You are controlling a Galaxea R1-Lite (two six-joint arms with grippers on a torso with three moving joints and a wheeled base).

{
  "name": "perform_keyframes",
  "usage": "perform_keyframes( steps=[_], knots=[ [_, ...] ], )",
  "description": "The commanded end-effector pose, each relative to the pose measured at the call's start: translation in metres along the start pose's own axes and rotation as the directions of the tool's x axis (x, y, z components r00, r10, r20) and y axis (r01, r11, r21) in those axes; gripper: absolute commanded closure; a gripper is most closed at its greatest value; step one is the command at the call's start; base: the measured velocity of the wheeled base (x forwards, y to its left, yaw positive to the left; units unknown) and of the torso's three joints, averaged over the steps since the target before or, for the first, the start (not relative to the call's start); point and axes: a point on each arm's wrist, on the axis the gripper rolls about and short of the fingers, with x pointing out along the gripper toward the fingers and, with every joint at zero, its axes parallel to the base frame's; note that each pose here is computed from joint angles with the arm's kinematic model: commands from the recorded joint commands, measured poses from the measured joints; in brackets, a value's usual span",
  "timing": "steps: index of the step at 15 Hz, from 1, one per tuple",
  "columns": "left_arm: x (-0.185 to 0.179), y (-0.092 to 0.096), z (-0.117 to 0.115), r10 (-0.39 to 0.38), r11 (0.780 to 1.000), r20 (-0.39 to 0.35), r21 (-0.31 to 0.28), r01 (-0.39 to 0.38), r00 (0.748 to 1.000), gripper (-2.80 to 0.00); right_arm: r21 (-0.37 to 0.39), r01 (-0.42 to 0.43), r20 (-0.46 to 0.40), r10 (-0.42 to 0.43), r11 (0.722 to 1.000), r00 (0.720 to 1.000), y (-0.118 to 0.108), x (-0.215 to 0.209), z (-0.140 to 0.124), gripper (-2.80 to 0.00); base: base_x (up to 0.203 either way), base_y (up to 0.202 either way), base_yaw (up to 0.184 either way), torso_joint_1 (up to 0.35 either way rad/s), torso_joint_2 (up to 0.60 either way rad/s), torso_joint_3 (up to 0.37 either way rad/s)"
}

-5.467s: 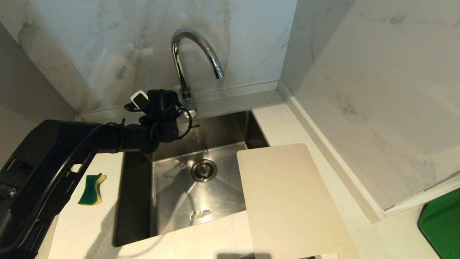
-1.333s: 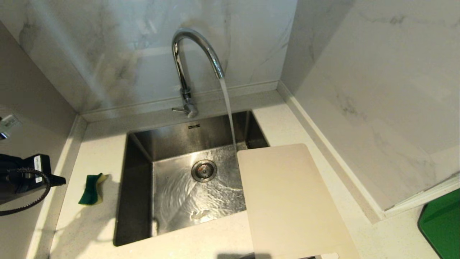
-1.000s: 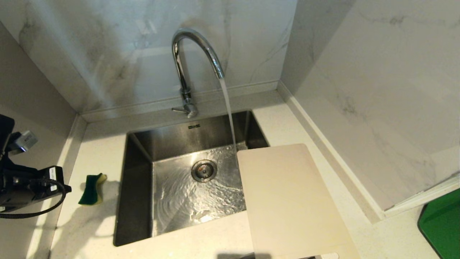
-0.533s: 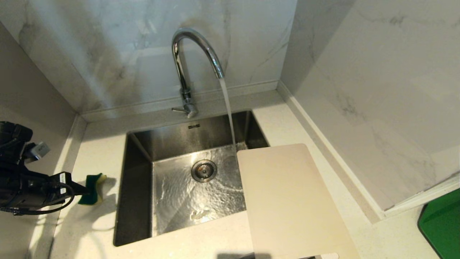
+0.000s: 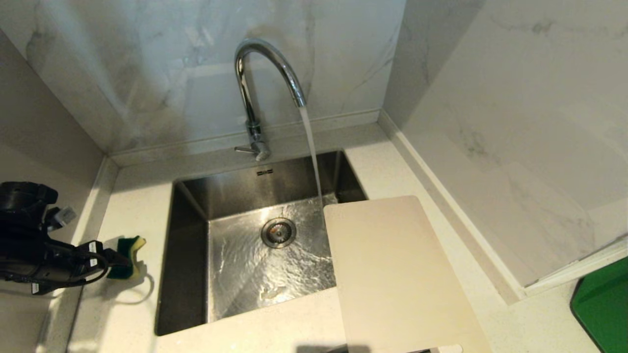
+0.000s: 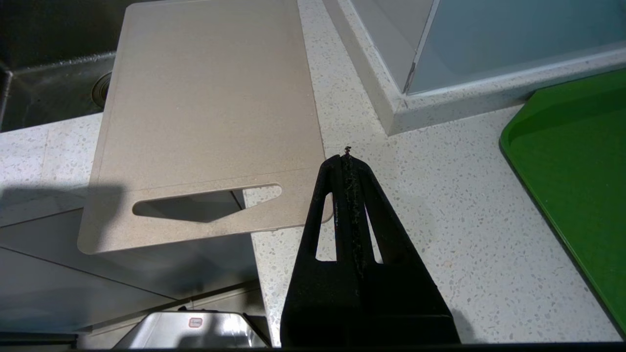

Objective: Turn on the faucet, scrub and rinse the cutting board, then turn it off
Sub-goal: Pick up the cleaning cloth

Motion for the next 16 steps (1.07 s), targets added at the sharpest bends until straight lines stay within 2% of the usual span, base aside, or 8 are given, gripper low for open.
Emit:
perform_keyframes(
  steps=[1,6,10,14,15,16],
  knots=[
    [0.023,0.002,0.000,0.012,1.000,-0.035,-0.006,-0.012,0.999,-2.80,0.000,0.000,0.001,0.000,1.000,1.000,0.000,0.000,0.000,0.00,0.000,0.000,0.000,0.000,0.00,0.000],
    [0.032,0.014,0.009,0.014,0.999,-0.015,-0.042,-0.015,1.000,-2.80,0.000,0.000,0.001,0.000,1.000,1.000,0.000,0.000,0.000,0.00,0.000,0.000,0.000,0.000,0.00,0.000],
    [0.032,0.014,0.021,-0.002,0.999,0.012,-0.052,0.003,1.000,-2.80,0.000,0.000,0.001,0.000,1.000,1.000,0.000,0.000,0.000,0.00,0.000,0.000,0.000,0.000,0.00,0.000],
    [0.035,0.014,0.022,0.000,0.999,0.008,-0.054,0.001,1.000,-2.80,0.000,-0.001,0.000,0.001,1.000,1.000,0.000,0.000,0.000,0.00,0.000,0.000,0.000,0.000,0.00,0.000],
    [0.035,0.014,0.021,0.000,0.999,0.004,-0.054,0.000,1.000,0.00,0.000,-0.001,0.001,0.001,1.000,1.000,0.000,0.000,0.000,0.00,0.000,0.000,0.000,0.000,0.00,0.000],
    [0.035,0.014,0.021,0.001,0.998,0.002,-0.056,-0.001,1.000,0.00,0.000,0.000,0.001,0.000,1.000,1.000,0.000,0.000,0.000,0.00,0.000,0.000,0.000,0.000,0.00,0.000]
  ],
)
